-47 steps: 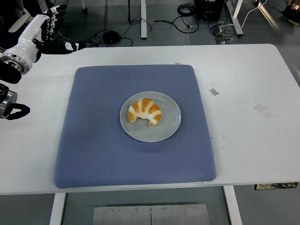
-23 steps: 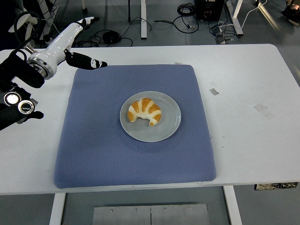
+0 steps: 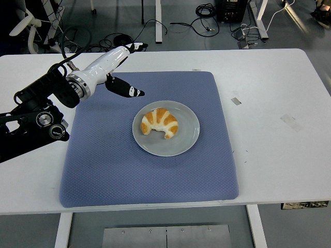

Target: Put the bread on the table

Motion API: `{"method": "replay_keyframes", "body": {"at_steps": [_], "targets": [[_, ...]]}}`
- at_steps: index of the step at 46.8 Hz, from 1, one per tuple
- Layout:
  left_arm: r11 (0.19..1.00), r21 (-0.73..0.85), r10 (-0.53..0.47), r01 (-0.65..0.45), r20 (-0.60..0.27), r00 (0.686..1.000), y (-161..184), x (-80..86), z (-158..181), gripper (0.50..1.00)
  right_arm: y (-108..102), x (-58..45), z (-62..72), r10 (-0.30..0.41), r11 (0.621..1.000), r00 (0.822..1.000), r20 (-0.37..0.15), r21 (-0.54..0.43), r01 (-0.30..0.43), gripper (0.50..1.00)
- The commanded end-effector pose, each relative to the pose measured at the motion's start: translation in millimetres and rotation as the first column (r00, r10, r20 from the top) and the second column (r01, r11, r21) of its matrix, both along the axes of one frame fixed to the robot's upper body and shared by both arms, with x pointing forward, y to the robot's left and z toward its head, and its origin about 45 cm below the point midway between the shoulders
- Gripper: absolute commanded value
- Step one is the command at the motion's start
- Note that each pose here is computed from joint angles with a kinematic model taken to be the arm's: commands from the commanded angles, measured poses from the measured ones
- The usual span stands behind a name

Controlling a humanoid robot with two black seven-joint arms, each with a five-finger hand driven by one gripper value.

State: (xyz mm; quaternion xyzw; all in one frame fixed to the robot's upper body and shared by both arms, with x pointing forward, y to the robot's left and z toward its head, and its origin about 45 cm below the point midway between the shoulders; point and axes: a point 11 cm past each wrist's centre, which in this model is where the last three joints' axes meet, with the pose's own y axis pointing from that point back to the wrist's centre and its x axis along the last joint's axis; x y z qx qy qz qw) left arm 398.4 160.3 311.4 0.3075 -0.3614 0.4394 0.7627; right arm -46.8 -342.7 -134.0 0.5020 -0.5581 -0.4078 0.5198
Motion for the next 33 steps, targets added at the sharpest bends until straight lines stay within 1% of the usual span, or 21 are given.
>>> {"method": "replay_keyframes", "body": {"at_steps": [1,4,15,26,33], "targets": [[0.998,0.053,-0.018,0.017,0.024,1.0,-2,-3.5,-8,0.933,0,0.0,0.0,0.0,1.0,1.0,0.0,0.0,0.0,1.0],[0.998,0.067,-0.024,0.021,0.039,0.999,-5,-5.6,-11,0.933,0,0.0,0.0,0.0,1.0,1.0,0.0,0.0,0.0,1.0],[0.993,0.094,-0.073,0.068,0.054,0.996,-23,-14.6,-23,0.933,0,0.0,0.0,0.0,1.0,1.0,0.0,0.0,0.0,1.0],[0.99,0.104,-0.1,0.096,0.033,0.994,-37,-24.2,-43,0.933,0,0.0,0.0,0.0,1.0,1.0,0.0,0.0,0.0,1.0],[0.991,0.108,-0.088,0.084,0.025,0.996,-38,-23.3,-53,0.933,0,0.0,0.0,0.0,1.0,1.0,0.0,0.0,0.0,1.0]]}}
